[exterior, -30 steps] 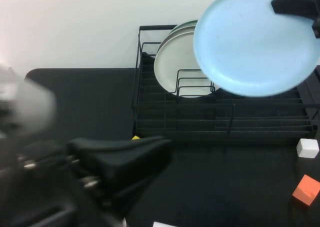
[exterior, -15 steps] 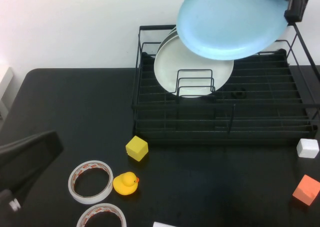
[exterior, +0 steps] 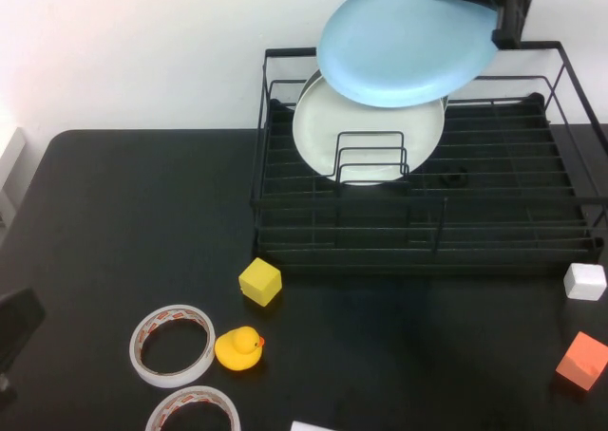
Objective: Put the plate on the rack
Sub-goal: Place the plate on the rack
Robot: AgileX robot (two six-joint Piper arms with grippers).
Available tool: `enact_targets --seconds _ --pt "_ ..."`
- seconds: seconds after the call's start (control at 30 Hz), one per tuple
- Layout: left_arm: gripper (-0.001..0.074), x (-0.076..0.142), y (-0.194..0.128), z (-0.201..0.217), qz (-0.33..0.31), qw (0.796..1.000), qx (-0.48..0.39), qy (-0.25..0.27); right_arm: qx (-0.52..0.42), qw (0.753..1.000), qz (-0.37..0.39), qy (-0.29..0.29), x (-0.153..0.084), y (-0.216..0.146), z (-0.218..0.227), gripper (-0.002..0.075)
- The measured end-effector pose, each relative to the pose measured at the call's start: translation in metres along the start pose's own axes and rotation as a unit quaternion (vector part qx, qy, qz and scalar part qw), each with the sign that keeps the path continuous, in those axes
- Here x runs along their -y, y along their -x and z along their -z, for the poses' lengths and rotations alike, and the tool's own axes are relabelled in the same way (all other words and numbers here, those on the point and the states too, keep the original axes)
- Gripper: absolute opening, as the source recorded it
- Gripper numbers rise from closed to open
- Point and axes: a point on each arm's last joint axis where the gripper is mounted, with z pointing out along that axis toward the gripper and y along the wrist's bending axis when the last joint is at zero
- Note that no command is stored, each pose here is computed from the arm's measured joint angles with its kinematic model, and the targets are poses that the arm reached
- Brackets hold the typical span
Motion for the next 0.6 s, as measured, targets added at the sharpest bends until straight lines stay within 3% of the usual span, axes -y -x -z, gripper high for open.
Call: enact_targets --seconds 0.3,0.6 --pt "-0.0001 -0.019 -0.012 0.001 0.050 0.999 -0.004 -0.020 0.015 0.999 -0.027 0.032 -0.005 -0.023 -0.033 0.0107" --pt "-0.0001 -0.019 -0.011 0.002 0.059 0.998 -0.001 -0.030 0.002 0.998 -0.037 0.047 -0.008 -0.029 -0.036 0.0107"
